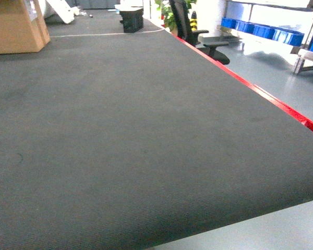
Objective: Sort blue parts and orange caps into right shelf containers
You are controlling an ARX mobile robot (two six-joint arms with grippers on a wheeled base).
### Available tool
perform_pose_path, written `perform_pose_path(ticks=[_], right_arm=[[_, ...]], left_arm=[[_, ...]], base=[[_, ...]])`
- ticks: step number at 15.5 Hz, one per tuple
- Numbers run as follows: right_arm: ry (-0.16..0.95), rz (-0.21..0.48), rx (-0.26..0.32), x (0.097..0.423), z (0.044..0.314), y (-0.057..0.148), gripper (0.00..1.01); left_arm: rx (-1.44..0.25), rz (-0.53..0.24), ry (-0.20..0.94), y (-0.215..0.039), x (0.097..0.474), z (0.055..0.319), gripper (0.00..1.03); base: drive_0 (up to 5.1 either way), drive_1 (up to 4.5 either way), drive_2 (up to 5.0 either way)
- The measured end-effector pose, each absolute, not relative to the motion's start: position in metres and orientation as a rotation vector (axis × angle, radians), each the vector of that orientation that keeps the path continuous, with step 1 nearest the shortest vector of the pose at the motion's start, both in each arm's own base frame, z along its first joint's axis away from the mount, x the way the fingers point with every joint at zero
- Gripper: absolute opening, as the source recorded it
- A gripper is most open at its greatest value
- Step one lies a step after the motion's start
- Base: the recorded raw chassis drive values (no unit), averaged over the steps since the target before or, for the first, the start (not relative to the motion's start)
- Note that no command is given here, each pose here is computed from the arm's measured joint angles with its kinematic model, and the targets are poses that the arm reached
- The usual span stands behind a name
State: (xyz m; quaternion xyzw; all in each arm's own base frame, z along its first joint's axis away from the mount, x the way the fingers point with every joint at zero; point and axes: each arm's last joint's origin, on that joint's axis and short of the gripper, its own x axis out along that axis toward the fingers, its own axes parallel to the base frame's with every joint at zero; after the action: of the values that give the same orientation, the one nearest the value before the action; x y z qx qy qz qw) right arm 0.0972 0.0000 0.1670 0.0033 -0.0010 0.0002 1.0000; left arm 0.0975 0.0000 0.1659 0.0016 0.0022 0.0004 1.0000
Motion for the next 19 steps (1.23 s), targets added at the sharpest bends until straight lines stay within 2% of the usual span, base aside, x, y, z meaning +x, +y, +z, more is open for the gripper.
perform_pose_path(ticks=[19], right_arm=[[-0.002, 0.000, 0.006, 0.0972, 0.1670, 0.0000, 0.39]], left_arm=[[0.003, 0.001, 0.004, 0.0000, 0.0975, 0.1659, 0.43]], base=[[-1.6, -1.56, -1.6]])
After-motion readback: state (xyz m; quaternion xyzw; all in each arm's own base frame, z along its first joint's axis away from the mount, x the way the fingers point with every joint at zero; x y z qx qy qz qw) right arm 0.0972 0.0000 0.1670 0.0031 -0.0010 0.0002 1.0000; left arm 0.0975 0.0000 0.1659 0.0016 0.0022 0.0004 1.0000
